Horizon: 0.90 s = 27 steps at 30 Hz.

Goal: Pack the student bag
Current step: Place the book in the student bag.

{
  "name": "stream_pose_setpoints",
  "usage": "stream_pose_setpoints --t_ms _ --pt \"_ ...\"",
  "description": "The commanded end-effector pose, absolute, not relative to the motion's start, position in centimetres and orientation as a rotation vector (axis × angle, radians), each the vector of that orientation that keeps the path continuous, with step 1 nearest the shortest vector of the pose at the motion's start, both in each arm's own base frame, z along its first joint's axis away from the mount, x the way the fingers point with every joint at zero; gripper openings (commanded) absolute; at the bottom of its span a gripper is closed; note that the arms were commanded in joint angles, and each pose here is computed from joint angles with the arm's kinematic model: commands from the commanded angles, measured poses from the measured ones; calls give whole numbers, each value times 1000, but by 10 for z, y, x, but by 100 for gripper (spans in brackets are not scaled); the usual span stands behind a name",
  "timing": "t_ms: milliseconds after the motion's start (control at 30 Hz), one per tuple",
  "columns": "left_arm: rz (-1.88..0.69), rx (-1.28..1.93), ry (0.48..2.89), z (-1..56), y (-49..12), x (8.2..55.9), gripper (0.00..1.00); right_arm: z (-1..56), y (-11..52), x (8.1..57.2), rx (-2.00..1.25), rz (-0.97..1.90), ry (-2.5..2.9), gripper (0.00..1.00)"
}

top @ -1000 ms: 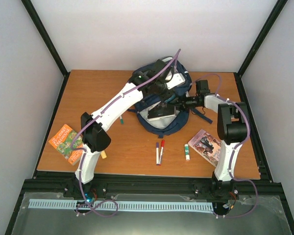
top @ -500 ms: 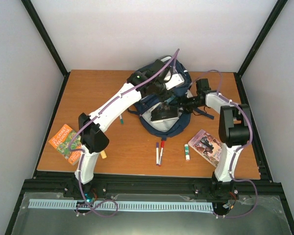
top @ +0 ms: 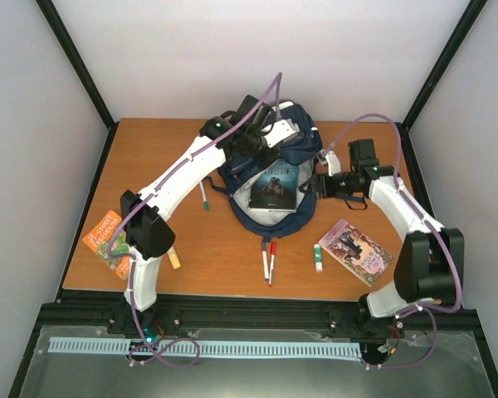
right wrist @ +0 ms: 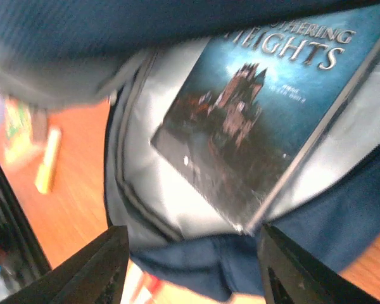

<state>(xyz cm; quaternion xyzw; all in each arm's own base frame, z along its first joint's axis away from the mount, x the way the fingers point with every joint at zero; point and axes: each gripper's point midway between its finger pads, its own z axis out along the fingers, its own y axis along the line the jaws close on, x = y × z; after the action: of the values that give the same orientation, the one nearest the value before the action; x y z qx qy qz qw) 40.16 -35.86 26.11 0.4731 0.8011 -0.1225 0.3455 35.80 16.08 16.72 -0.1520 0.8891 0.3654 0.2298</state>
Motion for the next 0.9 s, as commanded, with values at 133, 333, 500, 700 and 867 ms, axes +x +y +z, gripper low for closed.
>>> stream_pose_setpoints --t_ms 133,333,500,700,867 --pt "-495 1165 2025 300 -355 401 1 151 171 301 -1190 523 2096 42" --pt "-575 1185 2009 305 -363 395 1 139 198 321 -1496 199 1902 41" --pt "-608 1205 2020 303 -365 390 1 125 211 342 -1648 36 1765 39" --pt "-628 1229 2015 304 -365 384 1 96 216 353 -1821 -28 1671 44" --pt "-629 1235 2021 302 -364 382 1 80 216 356 -1896 -51 1664 50"
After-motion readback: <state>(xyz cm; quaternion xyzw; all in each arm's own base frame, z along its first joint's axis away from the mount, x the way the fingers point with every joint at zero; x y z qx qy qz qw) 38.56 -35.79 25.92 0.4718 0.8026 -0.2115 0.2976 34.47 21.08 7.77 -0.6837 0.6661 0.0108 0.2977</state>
